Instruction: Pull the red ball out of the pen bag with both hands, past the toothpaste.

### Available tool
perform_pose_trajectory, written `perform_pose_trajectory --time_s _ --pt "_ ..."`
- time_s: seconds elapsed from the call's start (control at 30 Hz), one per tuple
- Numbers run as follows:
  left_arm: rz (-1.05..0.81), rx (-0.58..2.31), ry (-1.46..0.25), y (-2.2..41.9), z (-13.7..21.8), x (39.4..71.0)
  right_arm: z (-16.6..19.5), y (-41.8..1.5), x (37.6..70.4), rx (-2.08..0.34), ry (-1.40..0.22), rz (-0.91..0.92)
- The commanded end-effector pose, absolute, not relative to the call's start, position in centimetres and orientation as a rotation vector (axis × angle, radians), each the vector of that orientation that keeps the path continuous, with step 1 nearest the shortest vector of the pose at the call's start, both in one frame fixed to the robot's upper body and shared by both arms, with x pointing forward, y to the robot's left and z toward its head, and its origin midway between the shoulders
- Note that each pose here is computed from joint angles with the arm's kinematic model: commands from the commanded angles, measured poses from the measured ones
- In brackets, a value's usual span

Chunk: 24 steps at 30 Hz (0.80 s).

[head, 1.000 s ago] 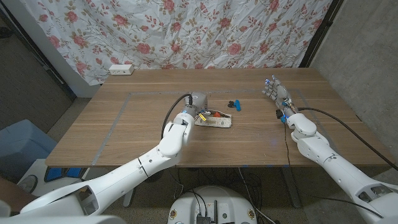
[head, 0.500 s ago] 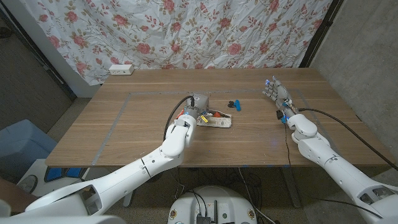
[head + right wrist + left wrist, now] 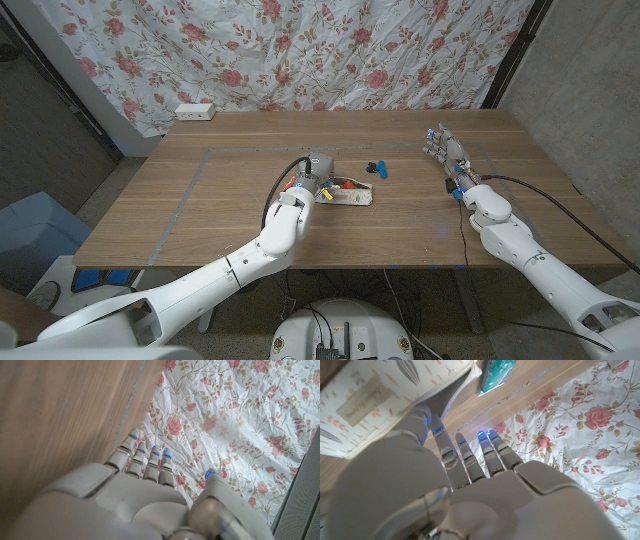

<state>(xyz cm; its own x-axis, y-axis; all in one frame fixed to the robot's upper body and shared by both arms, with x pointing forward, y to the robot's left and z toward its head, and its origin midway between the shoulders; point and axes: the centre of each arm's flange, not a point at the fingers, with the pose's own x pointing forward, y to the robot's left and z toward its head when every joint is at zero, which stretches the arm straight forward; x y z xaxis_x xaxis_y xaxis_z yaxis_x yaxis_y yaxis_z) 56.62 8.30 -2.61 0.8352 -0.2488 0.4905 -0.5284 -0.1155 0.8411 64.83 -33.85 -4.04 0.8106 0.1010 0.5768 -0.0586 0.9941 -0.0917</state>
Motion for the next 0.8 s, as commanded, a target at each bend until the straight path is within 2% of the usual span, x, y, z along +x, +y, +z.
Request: perform_pose_trajectory --time_s 0.03,0.8 --pt "0.278 1.718 -0.598 9.3 -3.0 56.6 -4.3 -33.6 64.6 -0.071 -0.614 0.087" --pt "0.275 1.708 -0.563 10.5 -3.1 57.0 -3.7 -33.0 65.1 -0.083 -0.608 0.097"
